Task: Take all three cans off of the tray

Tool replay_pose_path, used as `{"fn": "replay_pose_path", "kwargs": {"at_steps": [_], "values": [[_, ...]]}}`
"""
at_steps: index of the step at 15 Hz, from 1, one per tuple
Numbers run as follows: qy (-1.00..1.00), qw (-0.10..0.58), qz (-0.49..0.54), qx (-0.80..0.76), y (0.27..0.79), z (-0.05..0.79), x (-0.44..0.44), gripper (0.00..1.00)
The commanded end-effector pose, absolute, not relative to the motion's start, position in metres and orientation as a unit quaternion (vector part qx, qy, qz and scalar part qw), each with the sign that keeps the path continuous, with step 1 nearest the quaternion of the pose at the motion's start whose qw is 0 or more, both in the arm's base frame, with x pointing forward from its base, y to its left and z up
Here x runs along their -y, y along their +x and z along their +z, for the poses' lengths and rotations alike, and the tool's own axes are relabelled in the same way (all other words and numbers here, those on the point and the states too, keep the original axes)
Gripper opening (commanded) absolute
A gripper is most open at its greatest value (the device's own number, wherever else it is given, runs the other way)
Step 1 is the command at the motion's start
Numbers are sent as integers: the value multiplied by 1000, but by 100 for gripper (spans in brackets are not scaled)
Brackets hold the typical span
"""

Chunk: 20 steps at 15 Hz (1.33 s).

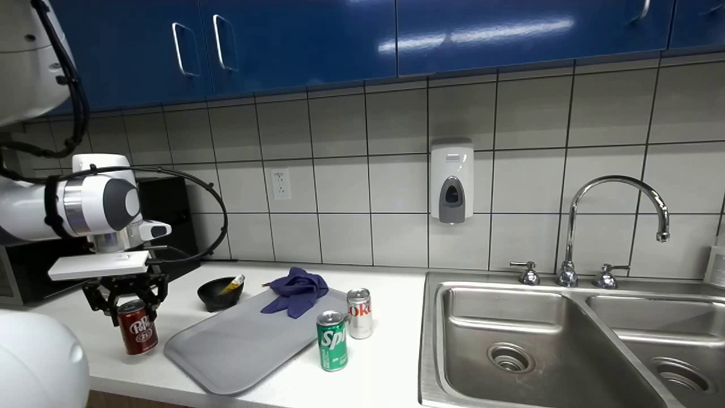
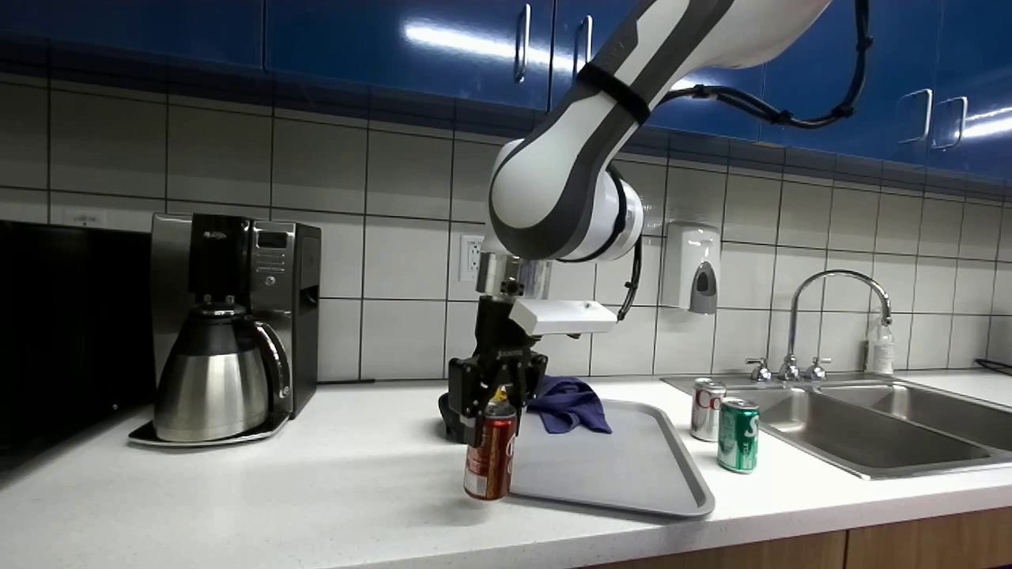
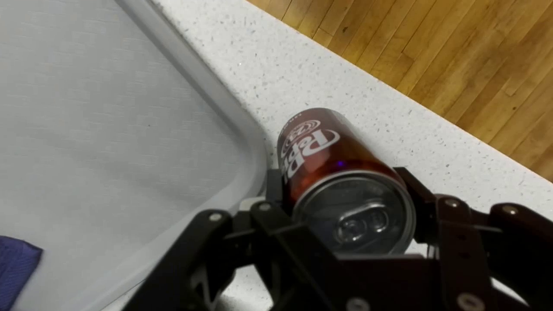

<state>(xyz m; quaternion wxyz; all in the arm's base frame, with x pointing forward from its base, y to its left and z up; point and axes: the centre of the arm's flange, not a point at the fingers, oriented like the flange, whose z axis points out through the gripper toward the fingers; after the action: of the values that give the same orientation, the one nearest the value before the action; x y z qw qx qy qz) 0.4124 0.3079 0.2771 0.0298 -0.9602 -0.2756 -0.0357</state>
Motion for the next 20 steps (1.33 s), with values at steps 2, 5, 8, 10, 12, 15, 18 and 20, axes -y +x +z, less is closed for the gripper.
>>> {"fn": "replay_pose_path", "kwargs": {"at_steps": [2, 5, 8, 10, 12, 15, 18, 20], "values": [[-958, 26, -23, 284, 419, 280, -316, 38], [-958, 25, -20, 286, 418, 277, -316, 38], [-958, 25, -18, 286, 419, 275, -316, 38], [-958, 24, -19, 285, 418, 274, -316, 42], [-958, 23, -21, 284, 418, 273, -316, 90], [-958, 24, -24, 285, 418, 275, -316, 100], [-958, 27, -26, 286, 416, 278, -316, 100], [-957, 33, -28, 286, 414, 282, -314, 100]]}}
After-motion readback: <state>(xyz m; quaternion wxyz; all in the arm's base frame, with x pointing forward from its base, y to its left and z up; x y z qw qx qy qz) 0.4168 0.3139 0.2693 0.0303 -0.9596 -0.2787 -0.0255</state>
